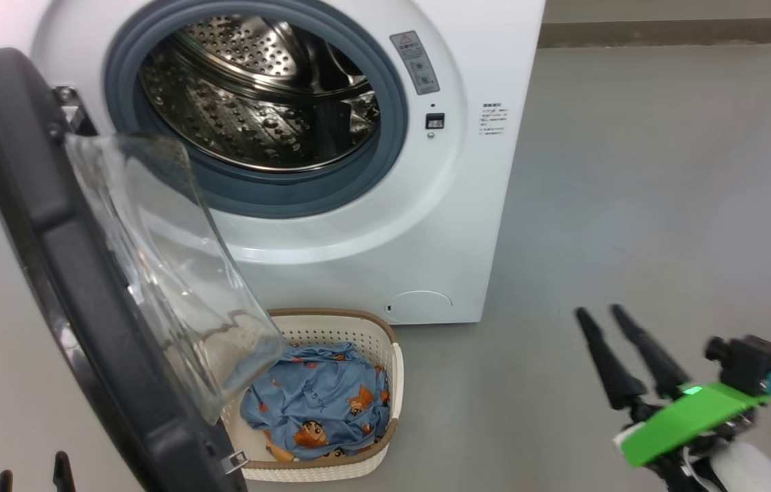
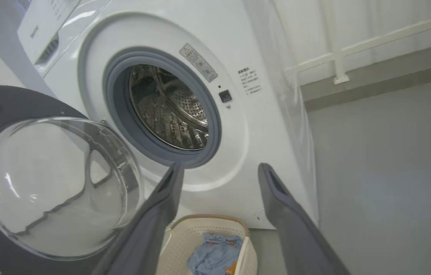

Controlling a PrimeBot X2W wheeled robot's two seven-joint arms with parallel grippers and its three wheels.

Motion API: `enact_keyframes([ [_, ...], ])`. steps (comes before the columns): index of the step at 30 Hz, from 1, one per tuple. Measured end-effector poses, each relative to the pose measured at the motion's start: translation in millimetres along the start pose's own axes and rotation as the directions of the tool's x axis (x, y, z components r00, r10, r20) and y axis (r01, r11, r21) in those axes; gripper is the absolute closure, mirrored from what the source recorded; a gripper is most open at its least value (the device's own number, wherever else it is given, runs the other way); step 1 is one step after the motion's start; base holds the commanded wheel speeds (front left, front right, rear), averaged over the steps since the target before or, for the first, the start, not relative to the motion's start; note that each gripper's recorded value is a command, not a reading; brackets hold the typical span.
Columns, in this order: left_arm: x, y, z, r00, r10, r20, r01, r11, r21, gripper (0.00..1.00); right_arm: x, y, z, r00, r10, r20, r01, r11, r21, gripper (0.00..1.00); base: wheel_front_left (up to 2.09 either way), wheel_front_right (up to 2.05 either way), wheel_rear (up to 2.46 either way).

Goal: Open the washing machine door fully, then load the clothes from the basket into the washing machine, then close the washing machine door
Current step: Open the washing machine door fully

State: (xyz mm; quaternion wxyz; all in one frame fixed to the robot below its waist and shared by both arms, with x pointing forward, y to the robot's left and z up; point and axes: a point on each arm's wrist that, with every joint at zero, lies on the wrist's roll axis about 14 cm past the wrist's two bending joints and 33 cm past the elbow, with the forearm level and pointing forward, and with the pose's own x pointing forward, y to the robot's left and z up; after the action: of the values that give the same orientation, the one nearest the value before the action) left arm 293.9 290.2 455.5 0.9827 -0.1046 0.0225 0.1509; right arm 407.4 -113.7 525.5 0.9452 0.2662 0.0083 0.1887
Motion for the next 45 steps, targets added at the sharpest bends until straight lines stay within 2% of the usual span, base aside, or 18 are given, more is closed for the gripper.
enact_keyframes([
  [2, 1.7, -1.6, 0.0, 1.0, -0.004, 0.0, 0.004, 1.0, 0.001, 0.0, -8.5, -16.3, 7.6, 0.998, -0.049, 0.034, 0.052, 0.994, -0.097, 0.0, 0.0, 0.0, 0.0],
  [4, 3.0, -2.6, 0.1, 1.0, -0.006, 0.0, 0.006, 1.0, 0.001, 0.0, -19.9, -28.9, 8.1, 0.992, -0.106, 0.061, 0.114, 0.983, -0.142, 0.0, 0.0, 0.0, 0.0],
  [5, 3.6, -3.2, -0.6, 1.0, -0.007, -0.003, 0.007, 1.0, 0.001, 0.0, -33.0, -35.8, -0.8, 0.99, -0.136, 0.046, 0.143, 0.962, -0.233, 0.0, 0.0, 0.0, 0.0],
  [6, 3.1, -3.1, -1.7, 1.0, -0.008, -0.007, 0.008, 1.0, 0.003, 0.0, -38.8, -39.3, -3.3, 0.987, -0.155, 0.046, 0.162, 0.951, -0.263, 0.0, 0.0, 0.0, 0.0],
  [12, 2.3, -4.5, -3.4, 1.0, -0.013, -0.012, 0.013, 1.0, 0.004, 0.0, -59.4, -49.2, 7.5, 0.96, -0.248, 0.133, 0.278, 0.911, -0.306, 0.0, 0.0, 0.0, 0.0],
  [18, 2.0, -6.3, -0.5, 1.0, -0.016, -0.001, 0.016, 1.0, -0.001, 0.0, -81.1, -62.2, 4.7, 0.939, -0.317, 0.136, 0.345, 0.865, -0.365, 0.0, 0.0, 0.0, 0.0],
  [28, 0.4, -6.4, 0.7, 1.0, -0.018, 0.003, 0.018, 1.0, -0.001, 0.0, -93.3, -69.7, -0.2, 0.923, -0.361, 0.13, 0.383, 0.844, -0.376, 0.0, 0.0, 0.0, 0.0],
  [45, -4.4, -3.3, -1.7, 1.0, -0.011, -0.004, 0.011, 1.0, 0.0, 0.0, -90.4, -67.2, -5.4, 0.927, -0.357, 0.117, 0.374, 0.848, -0.375, 0.0, 0.0, 0.0, 0.0],
])
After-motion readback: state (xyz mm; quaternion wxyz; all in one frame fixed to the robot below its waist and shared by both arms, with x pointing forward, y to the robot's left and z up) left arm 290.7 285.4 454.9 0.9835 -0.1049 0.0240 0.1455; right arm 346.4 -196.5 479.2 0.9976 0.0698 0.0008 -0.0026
